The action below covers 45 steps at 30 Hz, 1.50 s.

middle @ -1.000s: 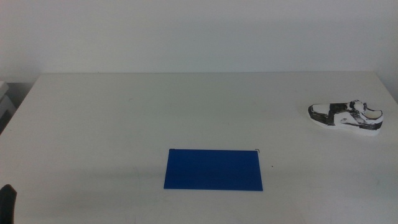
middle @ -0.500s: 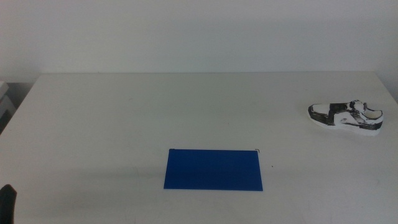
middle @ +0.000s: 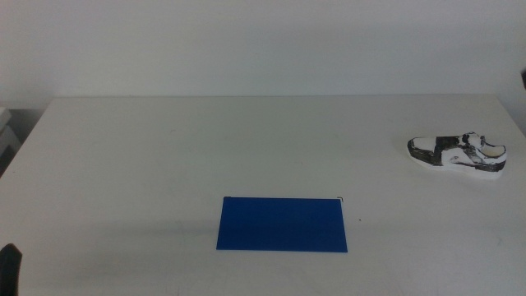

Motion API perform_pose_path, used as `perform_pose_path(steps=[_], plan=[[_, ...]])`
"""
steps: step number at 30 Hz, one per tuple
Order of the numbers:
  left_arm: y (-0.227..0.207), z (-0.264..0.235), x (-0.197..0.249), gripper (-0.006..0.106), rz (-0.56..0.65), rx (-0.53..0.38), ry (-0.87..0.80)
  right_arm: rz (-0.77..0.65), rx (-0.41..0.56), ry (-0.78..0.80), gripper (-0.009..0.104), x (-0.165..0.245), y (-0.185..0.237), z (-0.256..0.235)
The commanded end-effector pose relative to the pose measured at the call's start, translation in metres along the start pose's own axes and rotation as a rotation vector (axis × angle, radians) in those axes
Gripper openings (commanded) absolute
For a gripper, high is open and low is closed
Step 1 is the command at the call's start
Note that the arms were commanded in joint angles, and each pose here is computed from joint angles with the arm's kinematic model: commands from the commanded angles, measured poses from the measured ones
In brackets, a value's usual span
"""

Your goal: Use one arm to grab the shoe from the table and place it on the mat.

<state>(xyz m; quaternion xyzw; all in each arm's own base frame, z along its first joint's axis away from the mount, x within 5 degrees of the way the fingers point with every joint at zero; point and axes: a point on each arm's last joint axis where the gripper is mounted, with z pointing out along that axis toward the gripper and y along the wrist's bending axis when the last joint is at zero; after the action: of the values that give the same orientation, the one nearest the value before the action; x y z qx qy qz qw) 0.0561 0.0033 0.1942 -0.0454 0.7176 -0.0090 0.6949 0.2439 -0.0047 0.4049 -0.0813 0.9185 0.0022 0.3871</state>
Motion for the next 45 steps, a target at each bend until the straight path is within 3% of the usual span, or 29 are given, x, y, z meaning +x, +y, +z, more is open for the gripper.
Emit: perform_pose_path(steps=[1,14,26,35,41,45], plan=[[-0.002,-0.001,-0.006,0.094,-0.006,0.020,-0.079,0.007,0.024,-0.073,0.092,-0.027,-0.007,-0.003],[-0.002,-0.001,-0.006,0.094,-0.006,0.020,-0.079,0.050,0.014,0.039,0.092,-0.084,-0.047,0.073],[-0.002,-0.001,-0.006,0.094,-0.006,0.020,-0.079,-0.101,-0.075,0.176,0.092,-0.083,-0.064,0.156],[-0.002,-0.001,-0.006,0.094,-0.006,0.020,-0.079,-0.409,-0.131,0.207,0.092,-0.072,-0.068,0.197],[-0.002,-0.001,-0.006,0.094,-0.006,0.020,-0.079,-0.707,-0.199,0.226,0.092,-0.062,-0.068,0.216],[-0.002,-0.001,-0.006,0.094,-0.006,0.020,-0.079,-0.781,-0.248,0.247,0.092,-0.057,-0.067,0.223]])
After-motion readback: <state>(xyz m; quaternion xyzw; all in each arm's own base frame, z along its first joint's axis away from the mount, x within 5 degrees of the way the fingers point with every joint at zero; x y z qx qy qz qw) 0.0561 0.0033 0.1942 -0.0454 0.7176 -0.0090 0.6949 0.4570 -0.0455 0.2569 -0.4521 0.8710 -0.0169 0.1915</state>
